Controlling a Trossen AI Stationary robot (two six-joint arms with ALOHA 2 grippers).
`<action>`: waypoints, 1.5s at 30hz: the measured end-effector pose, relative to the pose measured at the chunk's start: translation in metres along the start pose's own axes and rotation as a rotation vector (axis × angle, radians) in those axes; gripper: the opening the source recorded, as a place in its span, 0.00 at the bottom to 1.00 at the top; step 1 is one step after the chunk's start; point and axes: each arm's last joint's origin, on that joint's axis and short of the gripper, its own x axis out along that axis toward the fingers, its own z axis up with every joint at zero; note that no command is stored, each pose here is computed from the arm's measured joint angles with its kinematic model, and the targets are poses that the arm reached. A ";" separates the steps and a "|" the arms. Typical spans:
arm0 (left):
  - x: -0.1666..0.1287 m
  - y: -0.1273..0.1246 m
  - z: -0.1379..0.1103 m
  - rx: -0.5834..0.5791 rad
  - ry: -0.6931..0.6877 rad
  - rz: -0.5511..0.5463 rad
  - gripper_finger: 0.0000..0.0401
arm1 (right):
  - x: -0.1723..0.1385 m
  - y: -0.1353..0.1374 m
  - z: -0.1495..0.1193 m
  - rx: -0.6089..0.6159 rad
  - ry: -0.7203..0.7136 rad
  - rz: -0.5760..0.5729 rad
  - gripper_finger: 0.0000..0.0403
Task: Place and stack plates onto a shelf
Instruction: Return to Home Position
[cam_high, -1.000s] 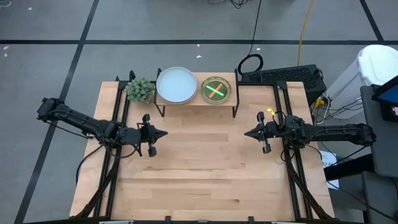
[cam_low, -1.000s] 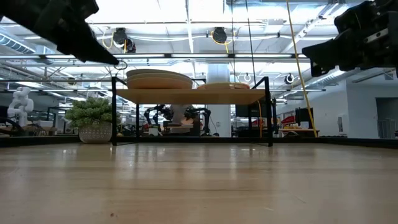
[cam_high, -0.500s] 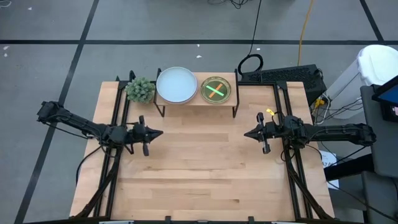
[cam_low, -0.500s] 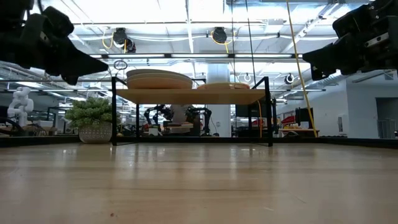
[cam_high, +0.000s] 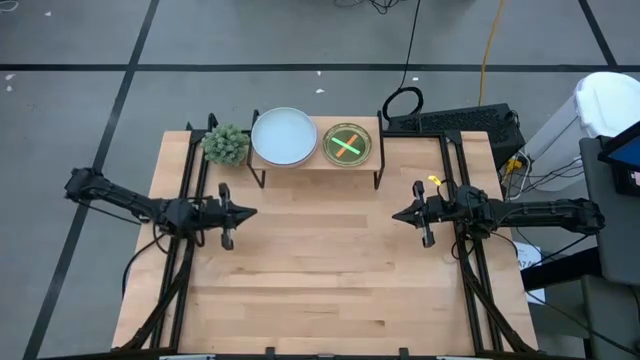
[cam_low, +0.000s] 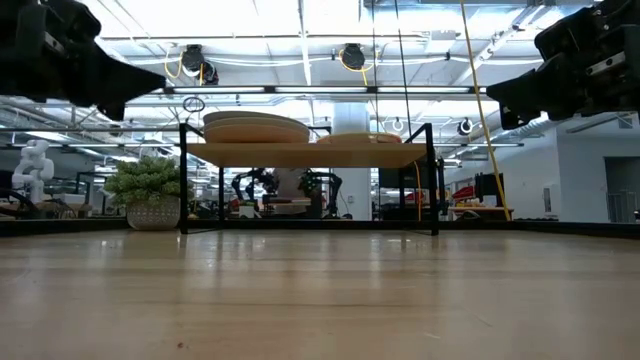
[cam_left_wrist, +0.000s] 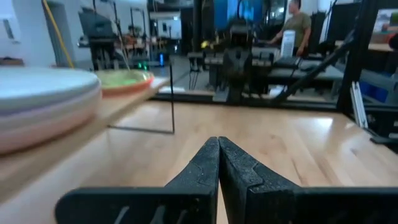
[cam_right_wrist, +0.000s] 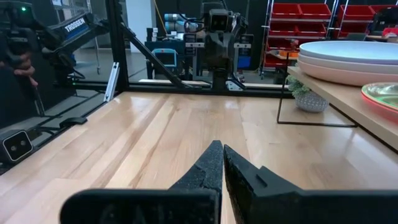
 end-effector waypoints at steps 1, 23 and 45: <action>-0.001 0.000 0.001 0.006 -0.013 0.000 0.02 | 0.000 0.000 0.000 0.000 0.000 0.000 0.00; -0.022 0.012 0.021 0.023 -0.217 0.027 0.02 | 0.000 -0.001 0.000 -0.002 0.001 -0.023 0.00; -0.021 0.014 0.003 0.016 -0.048 -0.053 0.02 | -0.005 -0.003 0.005 -0.014 -0.049 0.011 0.00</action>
